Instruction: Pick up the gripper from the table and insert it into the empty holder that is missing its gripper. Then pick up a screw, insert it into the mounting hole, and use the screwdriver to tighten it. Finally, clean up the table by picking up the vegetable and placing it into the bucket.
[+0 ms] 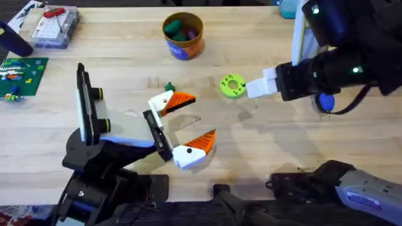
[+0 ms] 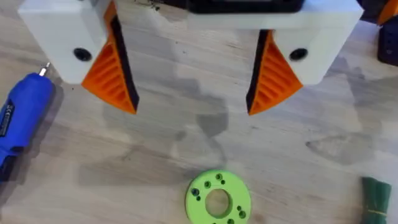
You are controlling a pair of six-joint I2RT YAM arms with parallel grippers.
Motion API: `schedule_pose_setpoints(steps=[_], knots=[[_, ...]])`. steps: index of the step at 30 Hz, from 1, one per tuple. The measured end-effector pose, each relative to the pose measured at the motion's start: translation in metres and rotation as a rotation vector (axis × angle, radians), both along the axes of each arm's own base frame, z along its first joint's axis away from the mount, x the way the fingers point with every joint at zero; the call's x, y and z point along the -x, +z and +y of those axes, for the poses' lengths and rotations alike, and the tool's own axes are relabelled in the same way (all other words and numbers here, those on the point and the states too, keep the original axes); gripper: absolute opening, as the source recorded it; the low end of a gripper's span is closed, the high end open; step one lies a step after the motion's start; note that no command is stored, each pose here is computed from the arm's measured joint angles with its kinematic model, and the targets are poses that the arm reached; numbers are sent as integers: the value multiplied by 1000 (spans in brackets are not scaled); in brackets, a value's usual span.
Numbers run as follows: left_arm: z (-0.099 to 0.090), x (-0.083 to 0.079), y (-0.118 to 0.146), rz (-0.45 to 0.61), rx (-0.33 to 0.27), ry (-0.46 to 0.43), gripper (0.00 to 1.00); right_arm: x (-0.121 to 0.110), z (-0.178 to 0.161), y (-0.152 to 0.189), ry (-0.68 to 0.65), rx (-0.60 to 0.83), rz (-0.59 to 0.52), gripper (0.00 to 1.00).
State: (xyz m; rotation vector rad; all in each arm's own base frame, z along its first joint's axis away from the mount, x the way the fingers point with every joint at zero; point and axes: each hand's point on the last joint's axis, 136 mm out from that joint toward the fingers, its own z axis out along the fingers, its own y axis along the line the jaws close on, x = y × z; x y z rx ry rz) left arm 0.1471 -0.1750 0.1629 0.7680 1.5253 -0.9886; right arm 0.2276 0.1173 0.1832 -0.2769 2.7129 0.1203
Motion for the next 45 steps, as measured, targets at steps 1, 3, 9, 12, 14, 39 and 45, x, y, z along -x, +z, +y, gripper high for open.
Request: schedule_pose_setpoints(steps=[1,3,9,12,14,39,45], knots=[[0,0,0,1,0,0,987,-1,1,1,0,-3,-6,991],[0,0,0,1,0,0,987,-4,2,2,0,-11,-18,992],[0,0,0,1,0,0,986,-7,4,-4,0,0,0,992],[0,0,0,0,0,0,986,-10,6,-15,0,23,39,991],[0,0,0,0,0,0,986,-11,7,-22,0,36,62,991],[0,0,0,1,0,0,986,-45,15,-48,46,-26,110,991],[0,-1,0,0,0,4,987,-50,17,-68,74,6,155,991]])
